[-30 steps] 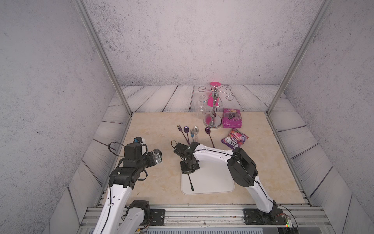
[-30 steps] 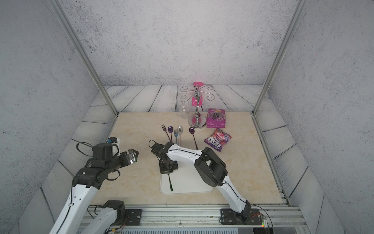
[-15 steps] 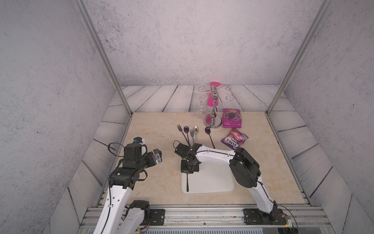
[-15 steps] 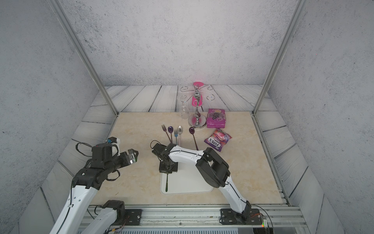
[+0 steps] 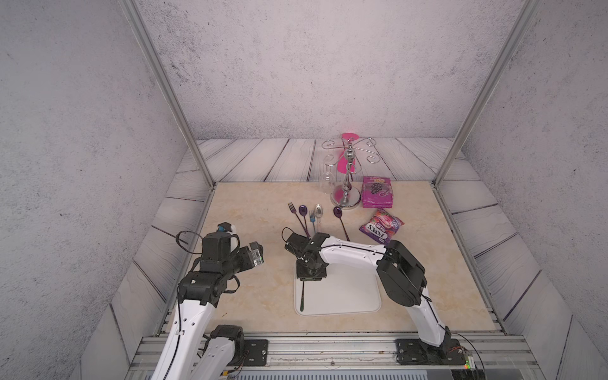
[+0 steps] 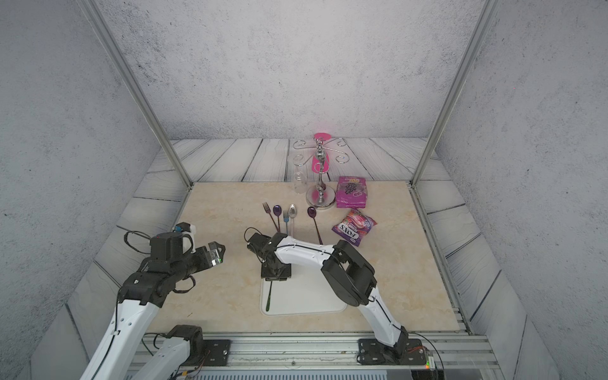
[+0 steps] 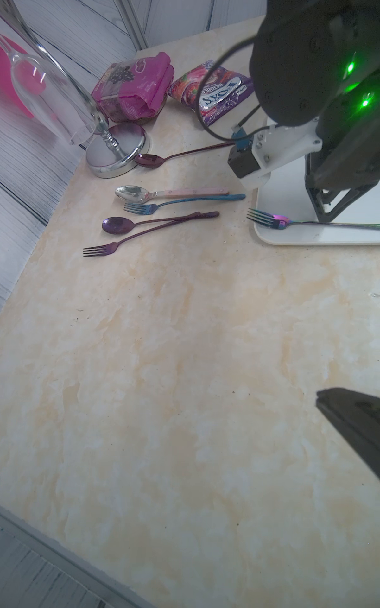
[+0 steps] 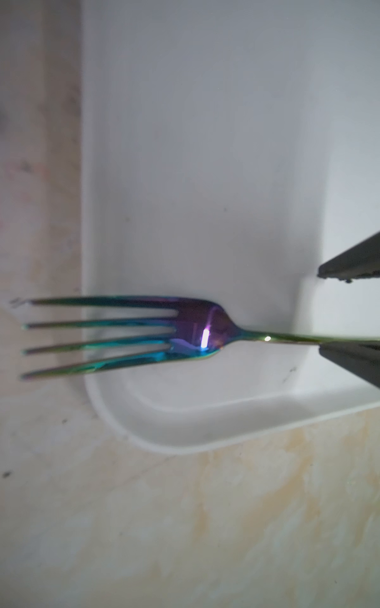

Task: Set the spoon and fork side by side
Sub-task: Place the fork on the tray.

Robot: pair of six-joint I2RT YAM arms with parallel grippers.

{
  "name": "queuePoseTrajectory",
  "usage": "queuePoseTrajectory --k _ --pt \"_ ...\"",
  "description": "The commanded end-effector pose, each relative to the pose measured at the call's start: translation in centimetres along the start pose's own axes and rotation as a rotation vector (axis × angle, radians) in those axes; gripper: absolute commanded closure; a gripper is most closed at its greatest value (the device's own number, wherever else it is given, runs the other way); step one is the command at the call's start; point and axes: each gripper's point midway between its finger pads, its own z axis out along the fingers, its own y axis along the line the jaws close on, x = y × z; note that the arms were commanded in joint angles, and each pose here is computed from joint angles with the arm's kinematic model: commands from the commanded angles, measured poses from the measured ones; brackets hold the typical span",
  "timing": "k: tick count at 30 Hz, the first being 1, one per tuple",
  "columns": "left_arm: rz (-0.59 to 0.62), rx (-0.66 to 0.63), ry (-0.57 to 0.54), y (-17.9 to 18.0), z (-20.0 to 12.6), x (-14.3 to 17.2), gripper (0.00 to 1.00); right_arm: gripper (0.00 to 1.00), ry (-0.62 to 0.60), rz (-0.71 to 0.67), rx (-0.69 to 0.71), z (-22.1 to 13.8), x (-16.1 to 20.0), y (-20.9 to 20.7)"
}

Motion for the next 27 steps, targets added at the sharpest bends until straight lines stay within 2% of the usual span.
queuePoseTrajectory --k 1,4,6,16,27 --pt "0.005 0.014 0.002 -0.2 0.3 0.1 0.0 0.64 -0.092 -0.131 0.032 -4.4 -0.9 -1.2" --pt "0.002 0.008 0.009 -0.2 0.5 0.1 0.01 0.56 -0.078 -0.247 0.013 -5.4 -0.5 -1.0" --pt "0.003 0.006 0.011 -0.1 0.6 0.1 0.0 0.56 -0.021 -0.283 0.027 -5.2 0.3 -1.1" --pt "0.007 -0.009 0.015 0.1 0.6 0.2 0.01 0.51 0.096 -0.3 -0.027 -1.3 4.2 1.2" --pt "0.007 0.002 0.013 0.0 0.4 0.2 0.01 0.49 0.152 -0.324 0.031 1.4 5.5 0.9"
